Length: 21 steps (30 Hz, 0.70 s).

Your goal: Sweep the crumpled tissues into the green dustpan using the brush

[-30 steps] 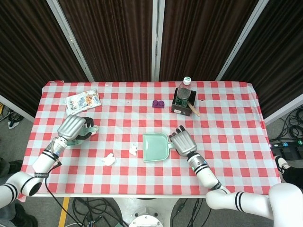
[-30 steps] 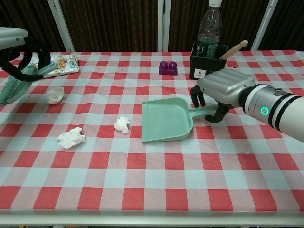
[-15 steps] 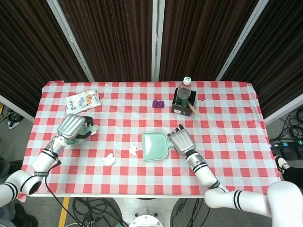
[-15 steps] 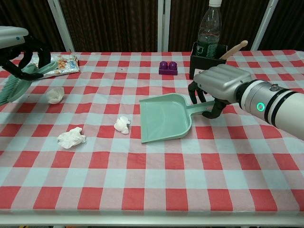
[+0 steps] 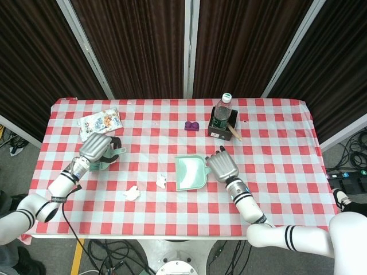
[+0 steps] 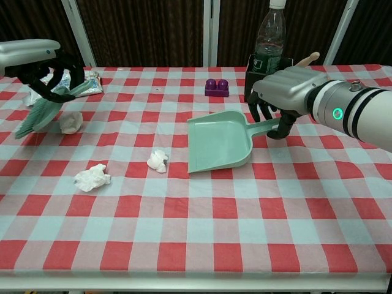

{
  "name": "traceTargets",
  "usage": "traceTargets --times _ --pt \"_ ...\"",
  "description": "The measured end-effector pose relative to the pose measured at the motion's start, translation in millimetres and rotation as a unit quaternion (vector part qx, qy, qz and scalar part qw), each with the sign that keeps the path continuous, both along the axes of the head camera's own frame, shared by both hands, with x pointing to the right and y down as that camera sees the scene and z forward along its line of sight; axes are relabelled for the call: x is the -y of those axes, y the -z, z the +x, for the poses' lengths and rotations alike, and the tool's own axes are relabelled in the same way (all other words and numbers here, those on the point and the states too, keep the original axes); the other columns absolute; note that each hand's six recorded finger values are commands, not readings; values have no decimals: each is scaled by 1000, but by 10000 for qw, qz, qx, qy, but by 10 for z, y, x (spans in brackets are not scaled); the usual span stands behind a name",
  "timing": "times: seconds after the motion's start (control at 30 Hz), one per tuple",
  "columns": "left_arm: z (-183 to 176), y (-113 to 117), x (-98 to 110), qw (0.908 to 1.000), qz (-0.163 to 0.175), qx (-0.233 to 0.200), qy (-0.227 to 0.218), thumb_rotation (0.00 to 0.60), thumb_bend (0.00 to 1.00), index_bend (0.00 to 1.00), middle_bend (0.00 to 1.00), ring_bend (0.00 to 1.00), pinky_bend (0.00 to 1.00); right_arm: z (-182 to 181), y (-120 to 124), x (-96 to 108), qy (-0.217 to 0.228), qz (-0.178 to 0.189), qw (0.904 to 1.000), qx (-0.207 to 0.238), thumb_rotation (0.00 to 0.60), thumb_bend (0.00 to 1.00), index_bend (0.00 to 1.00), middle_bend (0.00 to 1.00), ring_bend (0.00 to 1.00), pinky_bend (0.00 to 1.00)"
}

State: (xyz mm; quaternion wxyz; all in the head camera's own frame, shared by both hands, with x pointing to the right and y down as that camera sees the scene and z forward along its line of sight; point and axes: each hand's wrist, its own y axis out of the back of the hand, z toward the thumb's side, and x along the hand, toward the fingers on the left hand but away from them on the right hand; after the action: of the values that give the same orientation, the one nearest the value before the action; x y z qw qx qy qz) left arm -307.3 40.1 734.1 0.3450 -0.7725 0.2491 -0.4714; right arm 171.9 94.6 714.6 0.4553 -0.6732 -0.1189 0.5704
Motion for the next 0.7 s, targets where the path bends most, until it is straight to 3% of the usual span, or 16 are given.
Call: traceTargets --times 0.27,0.7 --pt "197 -141 -94 9990 -291 -336 -43 600 499 555 559 655 910 -134 -56 -41 54 -62 10000 55 600 393 634 557 372 203" --pt "667 -24 -350 9863 -711 -1473 -217 600 499 558 561 646 909 -350 -135 -104 149 -107 9996 222 600 411 635 557 374 203"
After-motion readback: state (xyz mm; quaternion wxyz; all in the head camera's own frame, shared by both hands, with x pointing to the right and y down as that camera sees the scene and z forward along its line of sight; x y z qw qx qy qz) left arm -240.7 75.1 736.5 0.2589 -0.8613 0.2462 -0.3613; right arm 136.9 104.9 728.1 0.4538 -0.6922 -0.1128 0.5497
